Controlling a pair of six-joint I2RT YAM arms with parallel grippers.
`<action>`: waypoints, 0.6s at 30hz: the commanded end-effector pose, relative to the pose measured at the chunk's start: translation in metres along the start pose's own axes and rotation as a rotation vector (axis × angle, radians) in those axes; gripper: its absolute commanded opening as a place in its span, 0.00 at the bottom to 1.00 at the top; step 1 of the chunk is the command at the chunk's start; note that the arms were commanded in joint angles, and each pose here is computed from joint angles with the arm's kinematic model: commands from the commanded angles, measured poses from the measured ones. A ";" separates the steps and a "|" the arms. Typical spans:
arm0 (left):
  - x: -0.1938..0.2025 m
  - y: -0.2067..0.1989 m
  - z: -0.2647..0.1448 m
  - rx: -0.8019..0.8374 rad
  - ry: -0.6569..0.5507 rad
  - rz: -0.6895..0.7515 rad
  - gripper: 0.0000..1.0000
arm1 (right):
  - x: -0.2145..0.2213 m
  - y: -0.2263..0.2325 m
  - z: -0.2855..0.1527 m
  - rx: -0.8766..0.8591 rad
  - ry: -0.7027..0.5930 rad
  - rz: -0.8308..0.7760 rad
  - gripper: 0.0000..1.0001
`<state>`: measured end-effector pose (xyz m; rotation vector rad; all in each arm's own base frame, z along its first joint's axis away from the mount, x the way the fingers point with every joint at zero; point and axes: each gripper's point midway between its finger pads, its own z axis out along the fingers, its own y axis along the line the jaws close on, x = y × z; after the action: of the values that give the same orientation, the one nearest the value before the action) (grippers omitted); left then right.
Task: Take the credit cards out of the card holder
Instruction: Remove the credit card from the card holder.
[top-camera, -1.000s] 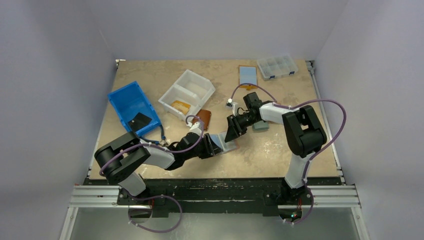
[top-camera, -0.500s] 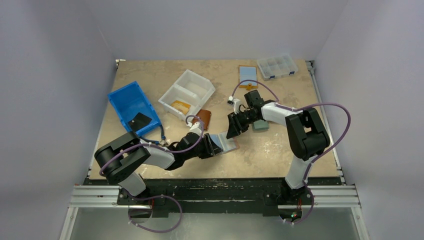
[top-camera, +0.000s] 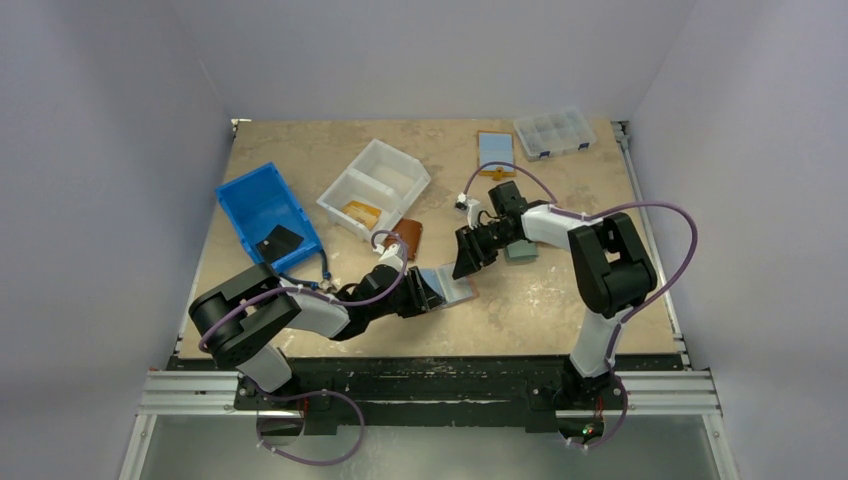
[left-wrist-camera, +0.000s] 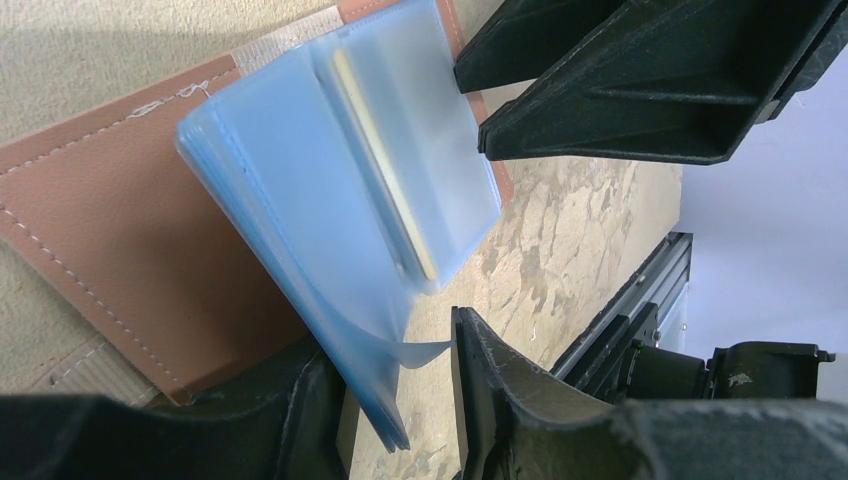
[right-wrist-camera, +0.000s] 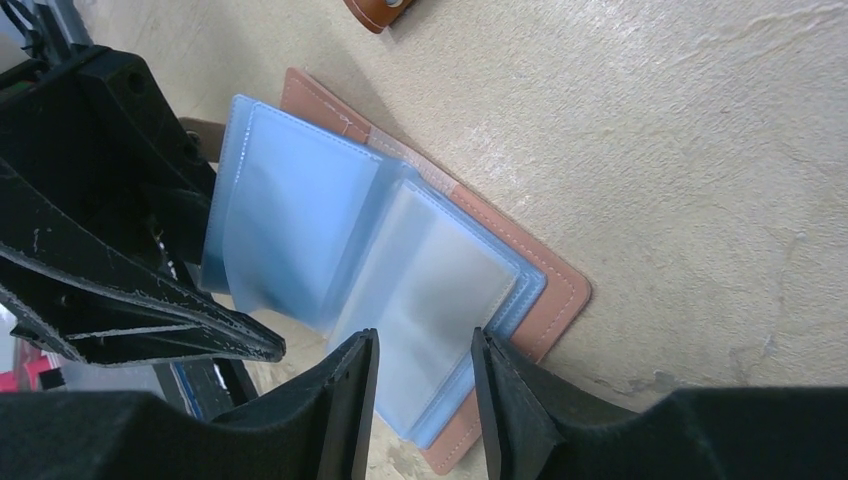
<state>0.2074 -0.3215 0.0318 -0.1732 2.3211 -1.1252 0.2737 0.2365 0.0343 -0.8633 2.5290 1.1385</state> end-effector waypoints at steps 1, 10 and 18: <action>0.000 0.017 0.003 -0.061 -0.005 0.015 0.40 | 0.004 0.008 0.004 -0.068 0.013 0.031 0.48; 0.000 0.017 0.006 -0.059 -0.003 0.016 0.40 | 0.004 0.023 0.005 -0.169 0.006 0.063 0.48; 0.004 0.011 0.011 -0.035 0.032 0.029 0.47 | 0.003 0.032 0.008 -0.239 0.000 0.096 0.48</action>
<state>0.2102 -0.3280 0.0334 -0.1605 2.3140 -1.1528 0.2580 0.2504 0.0417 -0.8119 2.5130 1.4018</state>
